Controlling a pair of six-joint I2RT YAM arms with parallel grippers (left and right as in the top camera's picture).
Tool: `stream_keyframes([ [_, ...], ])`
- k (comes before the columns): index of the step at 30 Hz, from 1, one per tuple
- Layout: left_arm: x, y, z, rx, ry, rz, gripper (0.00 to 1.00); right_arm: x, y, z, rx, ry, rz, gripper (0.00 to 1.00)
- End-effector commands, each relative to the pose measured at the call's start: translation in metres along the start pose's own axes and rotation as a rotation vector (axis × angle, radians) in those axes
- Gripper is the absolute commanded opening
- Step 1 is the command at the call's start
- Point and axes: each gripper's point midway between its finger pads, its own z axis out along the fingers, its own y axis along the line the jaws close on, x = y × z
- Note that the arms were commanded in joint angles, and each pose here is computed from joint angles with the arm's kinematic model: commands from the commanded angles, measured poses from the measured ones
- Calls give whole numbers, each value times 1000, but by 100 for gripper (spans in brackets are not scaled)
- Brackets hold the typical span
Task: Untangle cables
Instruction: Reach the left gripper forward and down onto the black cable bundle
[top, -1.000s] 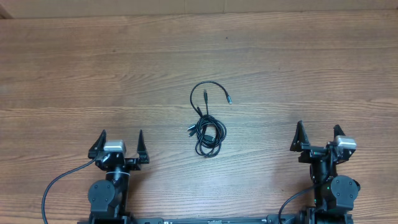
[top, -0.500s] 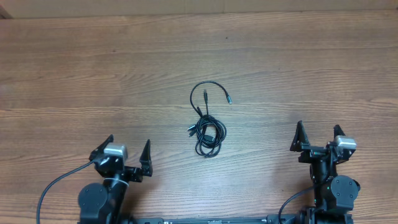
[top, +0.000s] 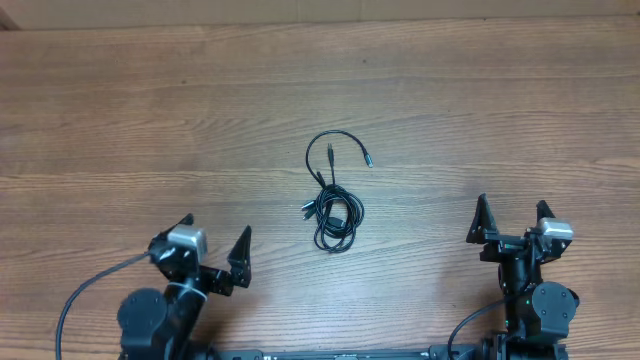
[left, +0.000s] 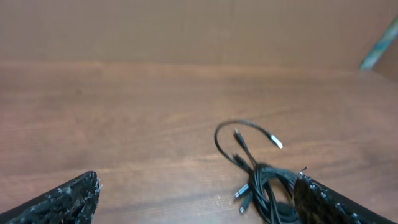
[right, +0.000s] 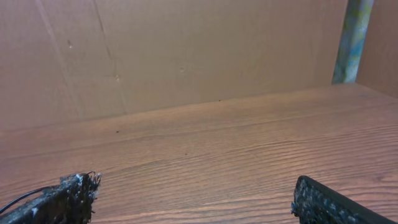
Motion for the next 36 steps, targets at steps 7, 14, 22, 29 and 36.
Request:
stream_keyframes([
  [7,-21,-8,15,40,120,-54,100,1,0,0,3,-8,-9,100],
  [14,-29,-19,28,100,266,-101,100,1,0,0,3,-8,-9,100],
  [22,-31,-63,40,417,331,-55,100,1,0,0,3,-8,-9,100],
  [29,-25,-74,53,502,363,-81,100,1,0,0,3,-8,-9,100],
  [36,7,-72,76,280,451,97,100,1,0,0,3,-8,-9,100],
])
